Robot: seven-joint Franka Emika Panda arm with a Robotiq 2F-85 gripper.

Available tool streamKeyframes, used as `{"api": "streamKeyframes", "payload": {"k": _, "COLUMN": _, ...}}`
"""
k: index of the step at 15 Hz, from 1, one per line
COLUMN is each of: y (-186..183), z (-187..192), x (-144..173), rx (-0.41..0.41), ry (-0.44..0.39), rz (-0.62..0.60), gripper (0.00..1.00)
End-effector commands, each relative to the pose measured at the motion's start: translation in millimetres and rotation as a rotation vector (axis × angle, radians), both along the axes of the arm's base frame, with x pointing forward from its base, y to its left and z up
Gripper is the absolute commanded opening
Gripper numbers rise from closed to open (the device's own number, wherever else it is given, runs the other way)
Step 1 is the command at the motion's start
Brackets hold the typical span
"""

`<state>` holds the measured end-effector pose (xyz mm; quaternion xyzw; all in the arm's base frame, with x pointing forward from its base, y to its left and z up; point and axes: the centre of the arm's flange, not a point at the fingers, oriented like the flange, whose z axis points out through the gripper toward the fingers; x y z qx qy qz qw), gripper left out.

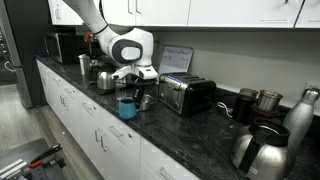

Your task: Move the blue cup slightly to the left

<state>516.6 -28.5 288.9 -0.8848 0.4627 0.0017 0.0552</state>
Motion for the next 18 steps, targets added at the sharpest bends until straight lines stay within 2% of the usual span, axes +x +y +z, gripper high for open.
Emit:
{"api": "streamKeyframes", "payload": {"k": 1, "y": 2, "z": 4, "x": 3, "rx": 0.086, "ry": -0.004, "rz": 0.006, "gripper": 0.0}}
{"api": "streamKeyframes", "payload": {"k": 5, "y": 14, "z": 6, "x": 10, "rx": 0.172, "ry": -0.028, "rz": -0.031, "gripper": 0.0}}
{"api": "streamKeyframes", "payload": {"k": 9, "y": 22, "z": 7, "x": 16, "rx": 0.218, "ry": -0.055, "rz": -0.085, "gripper": 0.0}}
{"api": "streamKeyframes", "payload": {"k": 14, "y": 21, "z": 2, "x": 26, "rx": 0.302, "ry": -0.051, "rz": -0.164, "gripper": 0.0}}
{"api": "streamKeyframes", "payload": {"k": 18, "y": 16, "z": -8, "x": 40, "rx": 0.327, "ry": -0.063, "rz": -0.215, "gripper": 0.0}}
